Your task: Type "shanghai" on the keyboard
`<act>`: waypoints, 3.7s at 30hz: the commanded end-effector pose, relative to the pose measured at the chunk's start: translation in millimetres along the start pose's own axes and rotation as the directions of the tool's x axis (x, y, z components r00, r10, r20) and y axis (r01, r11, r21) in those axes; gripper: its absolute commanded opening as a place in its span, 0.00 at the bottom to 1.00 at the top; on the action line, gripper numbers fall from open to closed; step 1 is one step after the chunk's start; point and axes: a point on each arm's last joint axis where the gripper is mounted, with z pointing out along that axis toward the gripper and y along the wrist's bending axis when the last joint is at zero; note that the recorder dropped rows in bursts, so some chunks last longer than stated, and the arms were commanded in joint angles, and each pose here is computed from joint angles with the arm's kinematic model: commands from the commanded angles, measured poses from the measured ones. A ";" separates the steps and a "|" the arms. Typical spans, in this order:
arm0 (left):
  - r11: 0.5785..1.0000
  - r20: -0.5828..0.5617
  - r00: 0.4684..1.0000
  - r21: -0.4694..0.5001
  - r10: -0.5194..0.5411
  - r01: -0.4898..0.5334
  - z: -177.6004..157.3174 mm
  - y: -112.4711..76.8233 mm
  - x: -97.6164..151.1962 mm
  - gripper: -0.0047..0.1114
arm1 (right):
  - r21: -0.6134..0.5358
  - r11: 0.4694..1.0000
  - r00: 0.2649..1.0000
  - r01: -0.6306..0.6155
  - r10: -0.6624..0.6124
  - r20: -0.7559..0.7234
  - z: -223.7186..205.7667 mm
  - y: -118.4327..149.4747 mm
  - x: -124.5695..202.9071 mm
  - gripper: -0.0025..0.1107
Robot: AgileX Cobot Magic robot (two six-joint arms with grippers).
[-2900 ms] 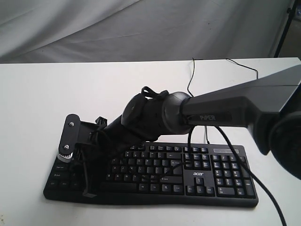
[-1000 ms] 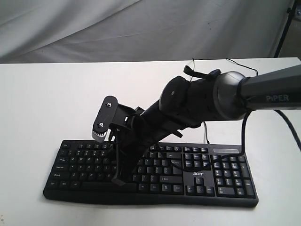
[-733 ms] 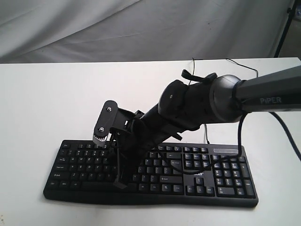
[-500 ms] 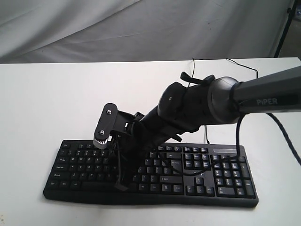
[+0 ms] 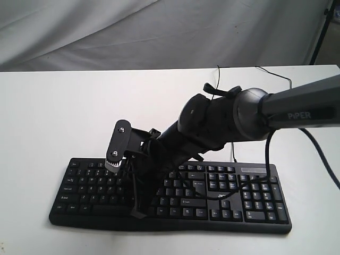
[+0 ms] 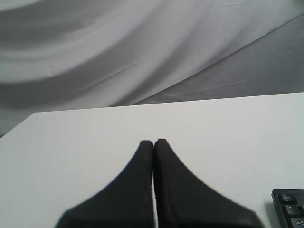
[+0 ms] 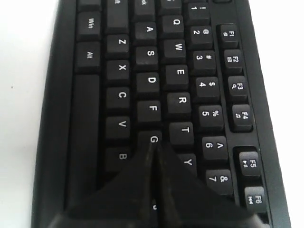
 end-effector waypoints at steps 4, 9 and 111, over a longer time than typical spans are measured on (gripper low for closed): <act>1.000 -0.004 1.000 0.005 -0.003 0.003 0.6 -0.4 1.5 0.05 | -0.016 1.000 1.000 0.000 0.000 -0.007 1.5 0.8 3.8 0.02; 1.000 -0.004 1.000 0.005 -0.003 0.003 0.6 -0.4 1.5 0.05 | 0.001 1.000 1.000 -0.008 0.008 -0.014 5.6 -1.2 6.7 0.02; 1.000 -0.004 1.000 0.005 -0.003 0.003 0.6 -0.4 1.5 0.05 | 0.035 0.998 0.994 0.047 -0.050 0.098 53.5 12.9 -64.4 0.02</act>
